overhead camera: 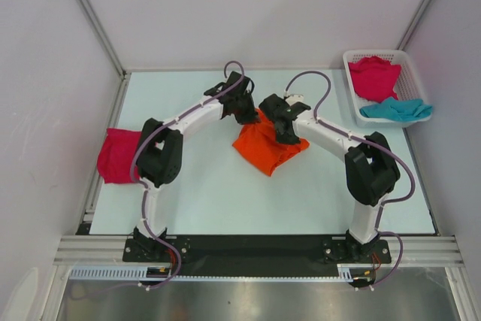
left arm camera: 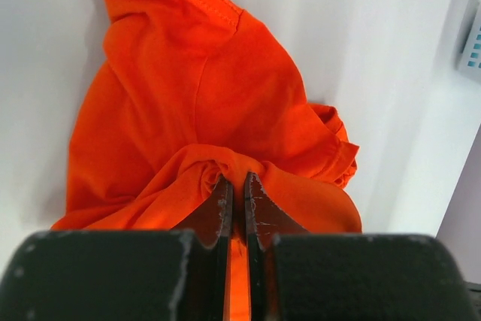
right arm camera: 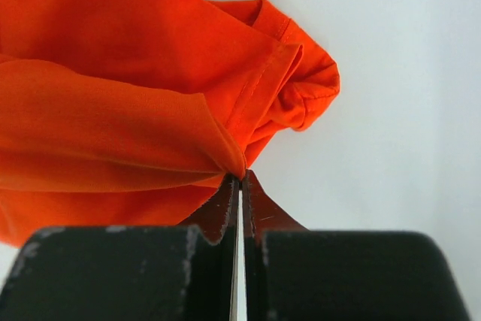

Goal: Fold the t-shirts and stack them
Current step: Fold the long partially folded tshirt into a neat square

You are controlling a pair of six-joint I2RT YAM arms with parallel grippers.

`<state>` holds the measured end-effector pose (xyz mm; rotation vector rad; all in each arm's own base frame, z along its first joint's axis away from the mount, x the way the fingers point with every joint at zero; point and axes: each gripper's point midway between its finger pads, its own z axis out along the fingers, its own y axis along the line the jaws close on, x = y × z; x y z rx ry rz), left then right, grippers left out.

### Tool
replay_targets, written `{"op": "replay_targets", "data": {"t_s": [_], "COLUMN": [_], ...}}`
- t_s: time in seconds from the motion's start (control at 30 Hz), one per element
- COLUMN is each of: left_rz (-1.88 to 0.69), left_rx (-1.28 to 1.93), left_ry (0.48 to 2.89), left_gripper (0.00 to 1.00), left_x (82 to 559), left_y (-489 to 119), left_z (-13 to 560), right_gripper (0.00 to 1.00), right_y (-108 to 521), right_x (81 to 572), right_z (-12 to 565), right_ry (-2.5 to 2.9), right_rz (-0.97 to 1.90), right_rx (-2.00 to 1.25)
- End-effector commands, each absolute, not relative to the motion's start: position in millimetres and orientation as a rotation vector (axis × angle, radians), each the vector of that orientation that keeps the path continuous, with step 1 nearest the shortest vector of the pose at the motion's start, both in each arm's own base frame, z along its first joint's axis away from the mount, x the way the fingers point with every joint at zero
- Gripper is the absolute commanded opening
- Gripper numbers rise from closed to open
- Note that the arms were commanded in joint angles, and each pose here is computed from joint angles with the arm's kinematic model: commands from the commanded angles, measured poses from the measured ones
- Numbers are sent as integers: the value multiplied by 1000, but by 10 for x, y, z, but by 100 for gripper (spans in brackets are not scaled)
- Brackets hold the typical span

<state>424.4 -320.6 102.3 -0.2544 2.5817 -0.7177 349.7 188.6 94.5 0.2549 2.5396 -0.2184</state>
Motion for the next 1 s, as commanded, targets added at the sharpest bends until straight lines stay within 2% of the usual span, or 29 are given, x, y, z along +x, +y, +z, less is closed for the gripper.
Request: {"op": "replay_targets", "data": {"t_s": [0.0, 0.1, 0.17, 0.23, 0.27, 0.3, 0.33, 0.43, 0.47, 0.5, 0.7, 0.97], "left_rz": [-716, -746, -765, -756, -740, -739, -721, -672, -658, -654, -605, -641], "left_rx": [-277, -265, -250, -246, -253, -253, -252, -264, -265, -245, -255, -289], "left_ry": [2511, 2521, 2525, 2529, 2525, 2514, 2518, 2500, 2489, 2469, 2456, 2453], "left_gripper": [0, 2, 6, 16, 22, 34, 41, 62, 79, 83, 86, 86], "left_x": [4549, 4565, 4562, 4550, 4559, 4553, 4531, 4509, 4508, 4494, 4355, 3959], "left_y": [-3122, -3160, -3175, -3143, -3105, -3076, -3042, -2899, -2860, -2842, -2679, -2514], "left_z": [1230, 1204, 1195, 1181, 1182, 1240, 1217, 1284, 1324, 1415, 1485, 1416], "right_gripper": [0, 0, 10, 23, 27, 31, 37, 41, 41, 41, 41, 42], "right_y": [1662, 1598, 1574, 1585, 1580, 1574, 1568, 1566, 1558, 1572, 1698, 2151], "right_x": [3583, 3635, 3682, 3718, 3726, 3738, 3761, 3800, 3806, 3807, 3761, 3647], "right_z": [881, 790, 761, 748, 763, 778, 829, 990, 1032, 1086, 1432, 1437], "right_ry": [2552, 2563, 2568, 2570, 2566, 2562, 2552, 2520, 2513, 2497, 2440, 2449], "right_rz": [-330, -356, -357, -361, -366, -368, -368, -367, -370, -376, -343, -229], "right_rx": [237, 252, 261, 246, 243, 242, 241, 239, 239, 231, 203, 123]}}
